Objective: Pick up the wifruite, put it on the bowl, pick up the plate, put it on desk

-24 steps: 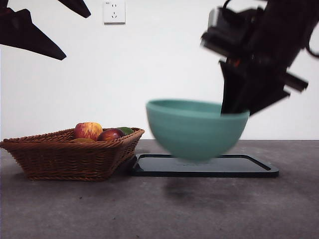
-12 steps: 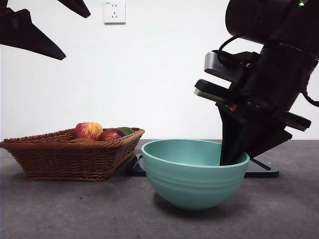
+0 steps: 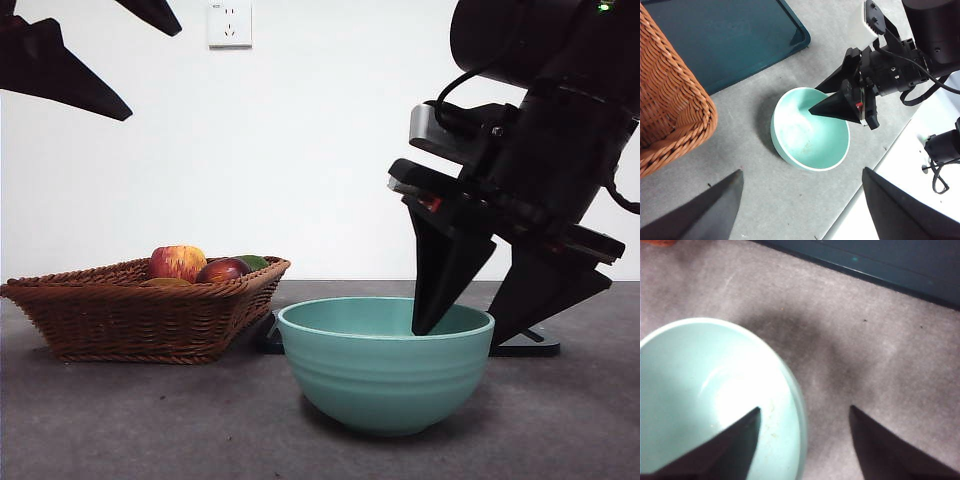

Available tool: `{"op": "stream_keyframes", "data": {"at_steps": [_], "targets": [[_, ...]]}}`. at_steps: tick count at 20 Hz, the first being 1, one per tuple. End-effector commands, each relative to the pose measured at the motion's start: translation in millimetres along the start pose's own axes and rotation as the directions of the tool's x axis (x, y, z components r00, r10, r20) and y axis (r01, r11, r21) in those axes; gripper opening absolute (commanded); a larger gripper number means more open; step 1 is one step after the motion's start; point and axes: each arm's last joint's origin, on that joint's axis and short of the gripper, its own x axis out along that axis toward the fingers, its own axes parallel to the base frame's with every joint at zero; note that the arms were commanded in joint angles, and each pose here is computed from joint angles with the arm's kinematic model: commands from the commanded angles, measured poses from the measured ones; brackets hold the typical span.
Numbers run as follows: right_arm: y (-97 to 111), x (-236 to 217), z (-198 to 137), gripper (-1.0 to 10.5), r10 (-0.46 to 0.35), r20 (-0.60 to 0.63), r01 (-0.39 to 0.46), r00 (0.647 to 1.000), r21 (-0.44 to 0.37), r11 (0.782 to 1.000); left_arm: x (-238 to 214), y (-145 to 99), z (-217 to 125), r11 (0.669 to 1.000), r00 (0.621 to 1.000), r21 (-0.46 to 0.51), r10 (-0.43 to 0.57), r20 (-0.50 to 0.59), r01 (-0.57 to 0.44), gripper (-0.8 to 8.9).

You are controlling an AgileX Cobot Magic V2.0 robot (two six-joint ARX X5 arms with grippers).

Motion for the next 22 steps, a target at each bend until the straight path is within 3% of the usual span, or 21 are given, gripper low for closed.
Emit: {"op": "stream_keyframes", "data": {"at_steps": [1, 12, 22], "targets": [[4.4, -7.4, 2.6, 3.1, 0.018, 0.03, -0.018, 0.999, 0.0, 1.0, -0.1, -1.5, 2.9, 1.0, 1.0, 0.027, -0.011, 0.01, 0.011, 3.75], [9.2, -75.2, -12.0, 3.1, 0.059, 0.14, -0.058, 0.988, -0.012, 0.998, -0.1, -1.5, 2.6, 1.0, 1.0, 0.025, -0.011, 0.007, 0.01, 3.75], [3.7, -151.4, -59.1, 3.1, 0.118, 0.253, -0.108, 0.96, -0.054, 0.993, -0.1, -1.5, 2.2, 1.0, 1.0, 0.023, -0.01, 0.003, 0.01, 3.75]]}}
